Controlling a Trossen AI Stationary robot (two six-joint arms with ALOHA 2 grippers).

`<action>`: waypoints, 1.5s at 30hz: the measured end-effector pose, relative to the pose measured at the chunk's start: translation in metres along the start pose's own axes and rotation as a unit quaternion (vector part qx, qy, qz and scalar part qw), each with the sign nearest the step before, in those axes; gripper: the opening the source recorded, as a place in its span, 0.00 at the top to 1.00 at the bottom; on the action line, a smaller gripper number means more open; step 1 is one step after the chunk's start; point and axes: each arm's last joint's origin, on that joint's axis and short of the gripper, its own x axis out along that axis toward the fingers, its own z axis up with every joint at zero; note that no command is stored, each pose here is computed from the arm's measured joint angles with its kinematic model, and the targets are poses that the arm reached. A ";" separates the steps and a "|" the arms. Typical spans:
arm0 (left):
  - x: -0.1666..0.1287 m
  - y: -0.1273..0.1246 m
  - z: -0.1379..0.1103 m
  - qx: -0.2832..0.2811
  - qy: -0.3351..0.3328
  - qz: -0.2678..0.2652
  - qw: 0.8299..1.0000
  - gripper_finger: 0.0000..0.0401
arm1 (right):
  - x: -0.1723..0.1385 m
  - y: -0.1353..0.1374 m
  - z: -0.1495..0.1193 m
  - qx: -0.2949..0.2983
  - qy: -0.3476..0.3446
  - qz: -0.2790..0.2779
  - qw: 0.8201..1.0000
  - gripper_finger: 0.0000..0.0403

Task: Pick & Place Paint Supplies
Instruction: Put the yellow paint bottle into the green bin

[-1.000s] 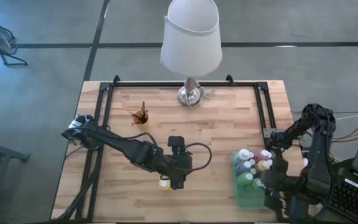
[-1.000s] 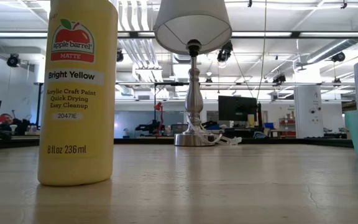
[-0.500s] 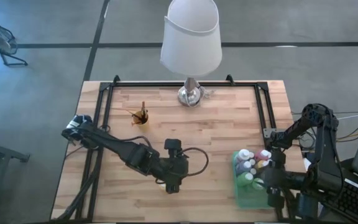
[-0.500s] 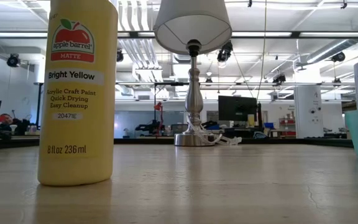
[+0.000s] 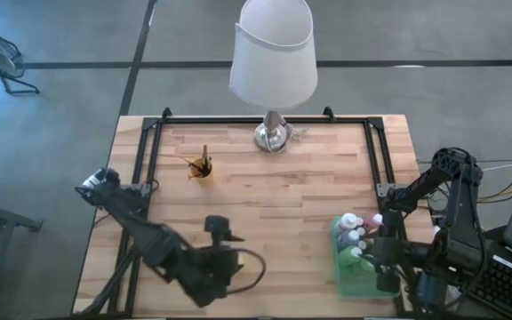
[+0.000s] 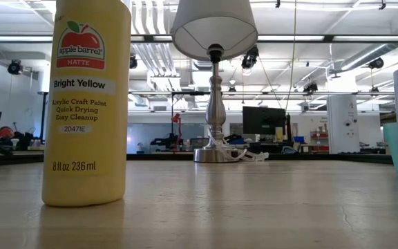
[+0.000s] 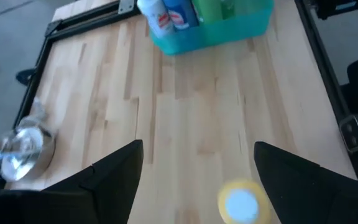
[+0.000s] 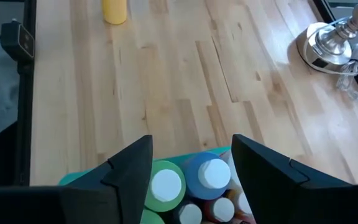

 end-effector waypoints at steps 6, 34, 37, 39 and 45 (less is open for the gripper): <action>-0.024 -0.020 -0.023 -0.035 0.021 0.020 0.999 0.23 | 0.003 -0.001 0.003 -0.002 0.001 -0.005 1.000 0.49; 0.029 -0.094 -0.174 -0.203 -0.011 0.022 0.979 0.23 | 0.006 -0.004 0.010 -0.010 -0.066 -0.034 0.997 0.44; 0.043 -0.096 -0.193 -0.233 -0.027 -0.002 0.972 0.23 | 0.005 -0.005 0.012 -0.007 -0.105 -0.046 0.993 0.43; 0.050 -0.097 -0.203 -0.244 -0.037 -0.014 0.969 0.23 | 0.006 -0.006 0.016 -0.003 -0.139 -0.060 0.988 0.44; 0.060 -0.094 -0.216 -0.245 -0.055 -0.026 0.968 0.23 | 0.012 -0.033 0.040 -0.004 -0.180 -0.116 0.977 0.49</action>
